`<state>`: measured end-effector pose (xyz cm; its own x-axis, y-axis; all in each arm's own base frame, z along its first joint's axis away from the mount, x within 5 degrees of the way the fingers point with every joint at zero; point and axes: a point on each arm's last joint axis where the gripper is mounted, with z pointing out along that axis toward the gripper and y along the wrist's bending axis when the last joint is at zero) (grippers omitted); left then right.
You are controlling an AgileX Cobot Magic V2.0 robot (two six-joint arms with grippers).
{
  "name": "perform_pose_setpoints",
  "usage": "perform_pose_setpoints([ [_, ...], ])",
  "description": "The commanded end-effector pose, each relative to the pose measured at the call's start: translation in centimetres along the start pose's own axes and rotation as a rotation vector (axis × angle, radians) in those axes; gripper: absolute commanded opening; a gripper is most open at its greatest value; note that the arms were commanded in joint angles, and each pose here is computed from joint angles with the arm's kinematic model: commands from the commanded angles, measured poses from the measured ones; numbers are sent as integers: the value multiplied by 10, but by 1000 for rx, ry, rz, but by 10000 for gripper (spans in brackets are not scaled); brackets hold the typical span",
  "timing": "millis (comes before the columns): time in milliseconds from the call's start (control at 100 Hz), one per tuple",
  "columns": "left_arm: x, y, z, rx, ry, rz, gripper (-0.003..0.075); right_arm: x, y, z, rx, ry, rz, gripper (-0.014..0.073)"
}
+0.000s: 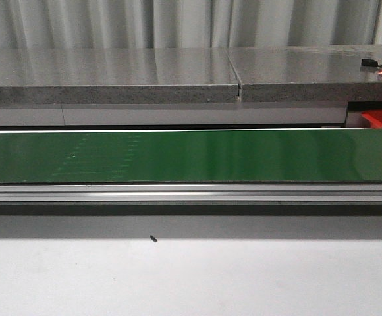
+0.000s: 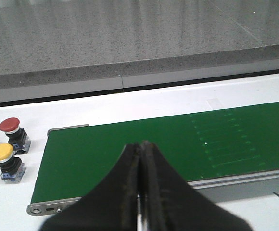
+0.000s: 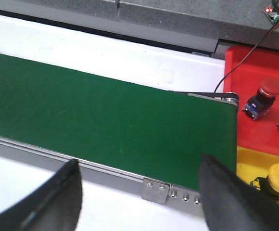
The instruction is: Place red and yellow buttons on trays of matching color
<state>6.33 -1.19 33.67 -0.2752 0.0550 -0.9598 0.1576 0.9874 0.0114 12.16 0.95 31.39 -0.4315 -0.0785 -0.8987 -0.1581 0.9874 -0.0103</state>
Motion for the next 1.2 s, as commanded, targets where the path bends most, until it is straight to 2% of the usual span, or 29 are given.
perform_pose_setpoints([
  [0,-13,0,-3,2,-90,-6,-20,-11,-2,-4,21,-70,4,289],
  [80,-13,0,-3,2,-90,-6,-20,-11,-1,-4,17,-62,4,95],
  [170,-13,0,-3,2,-90,-6,-20,-10,-1,-4,16,-60,4,-74],
  [1100,-15,1,-3,-5,-107,-1,-20,-10,-1,-4,16,-60,4,-68],
  [1190,-14,1,-3,-12,-95,12,6,-10,-1,-4,16,-60,4,-68],
])
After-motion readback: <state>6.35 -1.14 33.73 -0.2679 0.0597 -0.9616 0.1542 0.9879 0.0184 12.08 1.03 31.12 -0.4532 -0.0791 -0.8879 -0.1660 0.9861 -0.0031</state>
